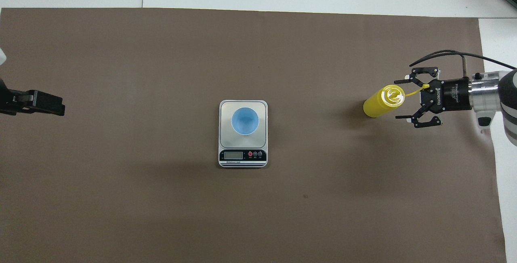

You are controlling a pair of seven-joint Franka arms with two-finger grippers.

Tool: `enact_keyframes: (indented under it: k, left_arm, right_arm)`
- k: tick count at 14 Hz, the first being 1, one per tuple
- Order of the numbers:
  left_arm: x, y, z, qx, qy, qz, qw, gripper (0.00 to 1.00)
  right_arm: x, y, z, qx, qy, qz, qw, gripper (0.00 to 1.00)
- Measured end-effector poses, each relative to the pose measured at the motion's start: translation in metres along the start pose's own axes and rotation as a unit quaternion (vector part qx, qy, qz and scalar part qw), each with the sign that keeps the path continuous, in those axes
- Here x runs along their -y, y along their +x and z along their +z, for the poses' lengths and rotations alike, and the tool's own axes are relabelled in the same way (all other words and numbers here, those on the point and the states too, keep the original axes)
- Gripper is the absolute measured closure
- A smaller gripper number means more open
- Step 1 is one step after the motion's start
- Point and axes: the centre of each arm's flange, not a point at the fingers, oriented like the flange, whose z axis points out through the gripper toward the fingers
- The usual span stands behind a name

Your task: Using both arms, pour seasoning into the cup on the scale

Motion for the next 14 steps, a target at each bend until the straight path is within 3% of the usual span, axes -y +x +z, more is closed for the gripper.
enact_keyframes:
  k: [3,8,11,14]
  left_arm:
    - [0.0,0.0,0.0,0.0,0.0,0.0,1.0,0.0]
    - [0.0,0.0,0.0,0.0,0.0,0.0,1.0,0.0]
    - [0.0,0.0,0.0,0.0,0.0,0.0,1.0,0.0]
    - [0.0,0.0,0.0,0.0,0.0,0.0,1.0,0.0]
  right_arm:
    - [0.0,-0.014,-0.021,-0.075,-0.027,-0.099,0.992,0.0]
    - [0.004,-0.044,-0.048,-0.189,-0.099,-0.254,0.943,0.0]
    - [0.009,-0.076,-0.052,-0.243,-0.144,-0.327,0.902,0.0]
    - [0.011,-0.123,-0.041,-0.282,-0.189,-0.41,0.847,0.0]
